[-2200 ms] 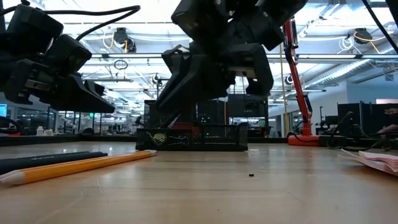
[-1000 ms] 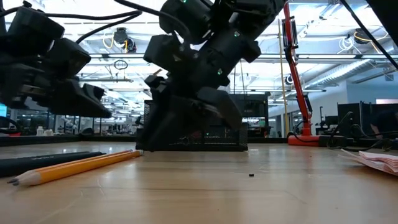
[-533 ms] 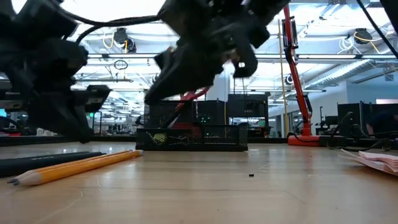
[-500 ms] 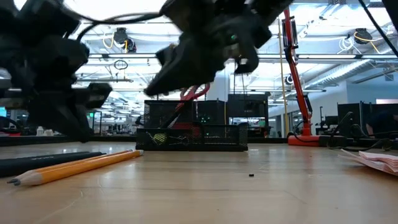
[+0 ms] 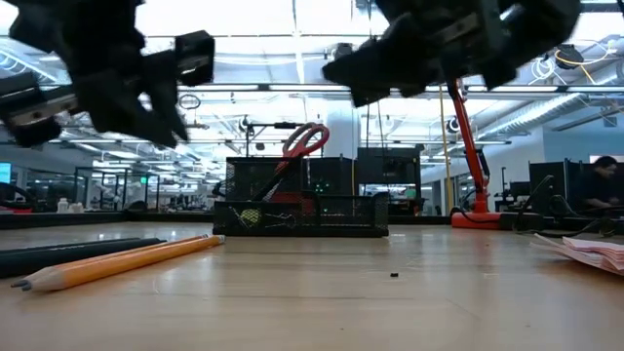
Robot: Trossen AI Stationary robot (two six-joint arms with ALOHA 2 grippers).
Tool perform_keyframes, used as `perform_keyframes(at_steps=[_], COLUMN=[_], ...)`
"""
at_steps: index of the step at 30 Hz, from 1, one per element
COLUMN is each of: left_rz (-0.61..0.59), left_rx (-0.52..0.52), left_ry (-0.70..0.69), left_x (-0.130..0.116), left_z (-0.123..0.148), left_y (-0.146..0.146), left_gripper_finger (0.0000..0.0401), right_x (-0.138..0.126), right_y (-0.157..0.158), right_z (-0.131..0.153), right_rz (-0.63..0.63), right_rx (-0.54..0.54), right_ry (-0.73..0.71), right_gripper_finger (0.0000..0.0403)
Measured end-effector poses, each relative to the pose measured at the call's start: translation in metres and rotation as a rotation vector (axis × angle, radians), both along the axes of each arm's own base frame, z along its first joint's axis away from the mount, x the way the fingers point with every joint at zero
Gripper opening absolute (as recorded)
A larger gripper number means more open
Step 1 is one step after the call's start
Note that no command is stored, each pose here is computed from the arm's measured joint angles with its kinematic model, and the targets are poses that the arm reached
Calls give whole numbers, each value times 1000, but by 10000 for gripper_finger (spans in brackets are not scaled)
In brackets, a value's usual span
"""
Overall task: Pick and place office supplies into organizer
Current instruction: Put the orange pencil into the desk organizer
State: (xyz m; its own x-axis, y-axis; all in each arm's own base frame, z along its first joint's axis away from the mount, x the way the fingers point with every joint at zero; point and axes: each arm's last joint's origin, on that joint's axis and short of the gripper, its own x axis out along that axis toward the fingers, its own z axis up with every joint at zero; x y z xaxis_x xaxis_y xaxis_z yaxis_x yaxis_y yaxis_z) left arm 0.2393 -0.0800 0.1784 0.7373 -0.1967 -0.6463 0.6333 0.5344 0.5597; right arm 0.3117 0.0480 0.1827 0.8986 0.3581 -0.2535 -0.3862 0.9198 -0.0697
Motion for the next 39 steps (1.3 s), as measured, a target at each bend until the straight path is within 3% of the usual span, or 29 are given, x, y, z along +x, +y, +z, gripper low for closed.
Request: perform_keyframes(at_steps=[5,10,14,21,32,39], left_rz=[-7,20,-103,-213,-359,-376], left_rx=[38,174,268,364,454,462], left_ry=[-18,-18,41,191,270,289], left_x=[9,15,16,28,42,42], left_z=[4,-5,-16,-26,-47,-51], left_y=[4,5,1,-11,-15,-12], left_gripper_finger=[156,243,280,267,227,200], right_x=[-29,-42,-42,-42,-42,-42], right_y=[-5,-8,-12,-14,-14,-14], right_z=[-9,-18,-17,-16,-16,-16], right_rz=[-74,-103,-116,-120,-119,-120], right_rx=[42,55,57,54,55,46], right_ry=[-31,-62,-78,-89,-90,-92], right_gripper_finger=[20,20,20,20,20,20])
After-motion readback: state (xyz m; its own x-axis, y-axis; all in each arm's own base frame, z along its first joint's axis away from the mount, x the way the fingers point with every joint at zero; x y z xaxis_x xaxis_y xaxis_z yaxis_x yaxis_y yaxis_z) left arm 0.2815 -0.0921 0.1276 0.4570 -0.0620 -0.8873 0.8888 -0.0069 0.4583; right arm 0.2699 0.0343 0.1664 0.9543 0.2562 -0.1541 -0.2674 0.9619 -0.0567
